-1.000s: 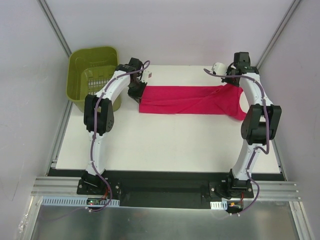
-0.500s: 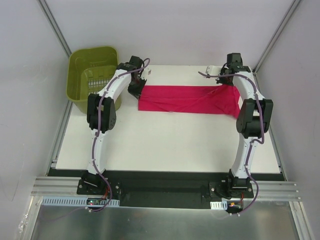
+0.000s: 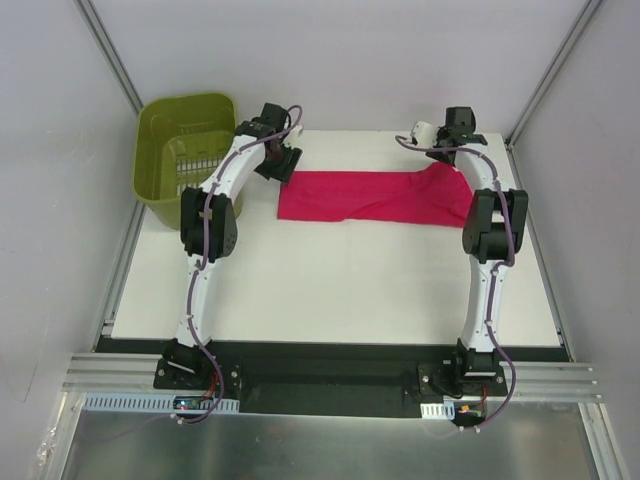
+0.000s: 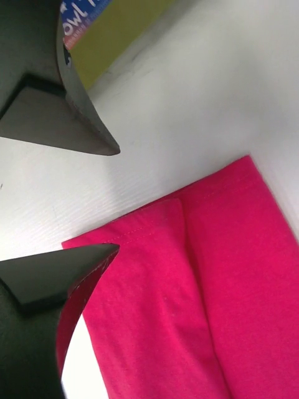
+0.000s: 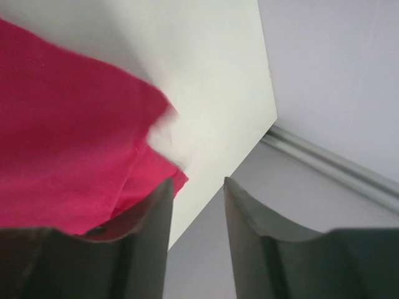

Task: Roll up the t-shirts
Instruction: Fold the T-shirt at the center of the board.

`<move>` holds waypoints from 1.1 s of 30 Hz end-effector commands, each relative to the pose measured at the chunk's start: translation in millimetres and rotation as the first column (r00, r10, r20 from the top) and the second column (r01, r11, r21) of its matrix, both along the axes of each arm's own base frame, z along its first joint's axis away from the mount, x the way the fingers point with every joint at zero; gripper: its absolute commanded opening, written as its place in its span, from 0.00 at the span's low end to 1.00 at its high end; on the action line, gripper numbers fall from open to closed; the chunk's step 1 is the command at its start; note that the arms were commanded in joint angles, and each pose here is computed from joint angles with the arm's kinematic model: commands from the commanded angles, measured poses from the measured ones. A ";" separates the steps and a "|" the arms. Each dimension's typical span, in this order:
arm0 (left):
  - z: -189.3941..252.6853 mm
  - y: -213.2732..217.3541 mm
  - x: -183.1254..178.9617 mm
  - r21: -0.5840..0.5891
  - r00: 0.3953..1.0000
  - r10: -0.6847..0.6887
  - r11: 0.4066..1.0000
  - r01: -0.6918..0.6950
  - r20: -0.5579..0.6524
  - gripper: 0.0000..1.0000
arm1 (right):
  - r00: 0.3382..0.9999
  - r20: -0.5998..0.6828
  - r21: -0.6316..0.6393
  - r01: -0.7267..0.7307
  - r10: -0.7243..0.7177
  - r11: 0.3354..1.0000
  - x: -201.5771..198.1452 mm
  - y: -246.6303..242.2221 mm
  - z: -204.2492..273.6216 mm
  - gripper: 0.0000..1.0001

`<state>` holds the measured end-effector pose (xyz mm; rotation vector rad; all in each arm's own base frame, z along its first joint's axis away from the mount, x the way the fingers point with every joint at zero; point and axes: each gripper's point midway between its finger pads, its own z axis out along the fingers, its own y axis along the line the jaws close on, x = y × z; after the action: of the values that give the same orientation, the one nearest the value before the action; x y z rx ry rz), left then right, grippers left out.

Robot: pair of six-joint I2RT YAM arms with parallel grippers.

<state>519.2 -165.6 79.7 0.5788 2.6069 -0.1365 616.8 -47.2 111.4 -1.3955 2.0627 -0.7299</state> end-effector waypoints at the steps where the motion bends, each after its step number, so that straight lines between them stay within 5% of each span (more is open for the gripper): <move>1: 74.7 13.1 -2.7 -0.020 0.990 0.039 0.999 -0.037 0.133 0.59 | 0.975 0.187 0.058 0.111 -0.120 0.992 -2.5 -7.0 69.9 0.47; 5: 75.6 6.4 -26.1 -0.066 0.996 0.007 0.998 -0.001 0.085 0.59 | 0.979 0.133 0.106 0.141 -0.154 0.984 -41.9 -4.9 67.3 0.52; 9: 45.8 6.9 -48.2 -0.067 1.000 0.002 0.998 -0.004 -0.027 0.61 | 0.971 -0.061 0.257 0.239 -0.231 0.936 -96.7 -1.1 54.9 0.54; 15: 12.9 -0.8 -70.7 -0.071 0.988 -0.010 0.997 -0.001 -0.152 0.60 | 0.867 -0.342 0.372 0.478 -0.362 0.796 -158.8 -38.7 22.1 0.57; 21: -12.7 0.2 -67.8 -0.046 0.981 -0.008 0.999 -0.001 -0.196 0.61 | 0.756 -0.517 0.394 0.627 -0.402 0.673 -191.5 -68.6 0.3 0.58; 33: -32.6 -21.0 -82.6 -0.159 0.951 -0.087 0.986 0.041 -0.295 0.54 | 0.672 -0.680 0.409 0.679 -0.292 0.609 -215.9 -65.0 -40.0 0.60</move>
<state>443.1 -176.5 31.2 0.6129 2.8492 -0.3822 407.3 -126.7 67.9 -0.6068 2.8487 0.1551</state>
